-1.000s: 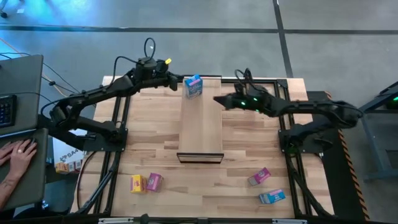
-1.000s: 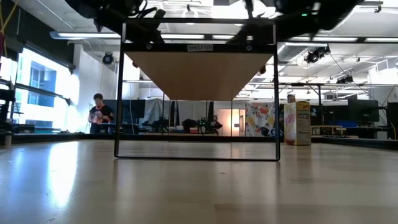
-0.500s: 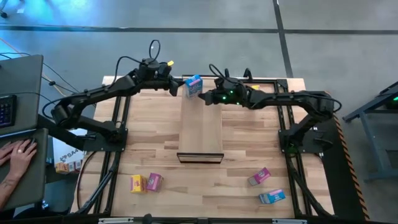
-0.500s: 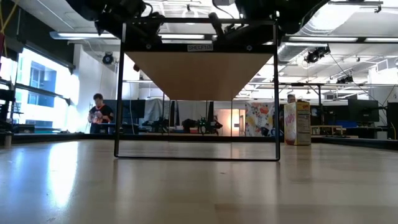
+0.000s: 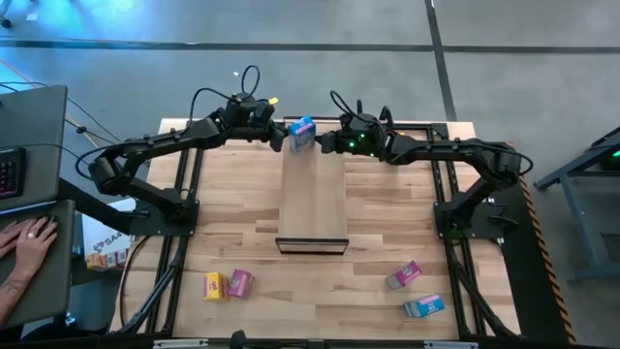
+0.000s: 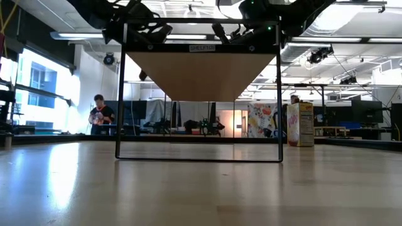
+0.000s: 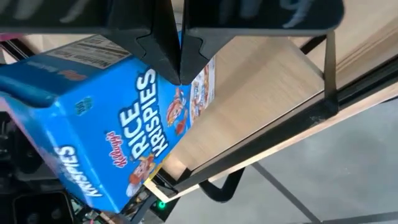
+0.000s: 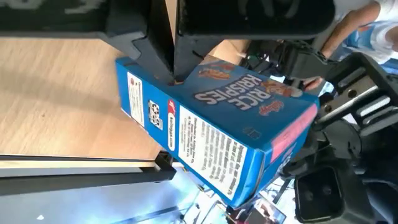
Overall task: Stack cereal on shelf
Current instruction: Put the top blue cereal box on the shelf
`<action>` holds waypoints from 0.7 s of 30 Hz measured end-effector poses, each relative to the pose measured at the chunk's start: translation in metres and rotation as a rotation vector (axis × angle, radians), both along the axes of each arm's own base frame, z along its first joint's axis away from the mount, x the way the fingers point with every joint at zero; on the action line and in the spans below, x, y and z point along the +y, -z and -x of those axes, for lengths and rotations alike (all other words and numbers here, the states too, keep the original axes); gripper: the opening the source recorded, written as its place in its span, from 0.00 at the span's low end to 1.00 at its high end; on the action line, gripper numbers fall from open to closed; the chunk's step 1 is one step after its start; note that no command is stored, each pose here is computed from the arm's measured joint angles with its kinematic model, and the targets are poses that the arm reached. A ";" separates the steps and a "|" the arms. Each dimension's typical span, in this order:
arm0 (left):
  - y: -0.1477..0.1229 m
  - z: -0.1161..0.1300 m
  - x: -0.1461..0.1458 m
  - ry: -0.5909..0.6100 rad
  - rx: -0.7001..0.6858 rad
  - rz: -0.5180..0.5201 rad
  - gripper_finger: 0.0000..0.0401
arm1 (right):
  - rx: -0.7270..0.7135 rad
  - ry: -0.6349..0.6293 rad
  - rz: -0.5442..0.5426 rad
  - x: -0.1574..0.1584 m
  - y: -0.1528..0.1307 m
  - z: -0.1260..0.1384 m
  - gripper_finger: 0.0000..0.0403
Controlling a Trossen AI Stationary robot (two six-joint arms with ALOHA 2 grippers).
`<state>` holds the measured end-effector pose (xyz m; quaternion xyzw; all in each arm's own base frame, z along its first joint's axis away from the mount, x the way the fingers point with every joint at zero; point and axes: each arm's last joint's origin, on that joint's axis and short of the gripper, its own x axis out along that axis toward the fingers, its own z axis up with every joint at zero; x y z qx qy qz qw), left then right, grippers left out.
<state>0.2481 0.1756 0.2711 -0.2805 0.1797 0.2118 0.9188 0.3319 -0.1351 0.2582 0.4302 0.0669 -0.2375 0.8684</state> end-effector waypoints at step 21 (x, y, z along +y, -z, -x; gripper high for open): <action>-0.002 -0.007 -0.019 0.038 -0.023 0.130 0.00 | -0.025 0.010 -0.025 -0.017 0.007 0.000 0.00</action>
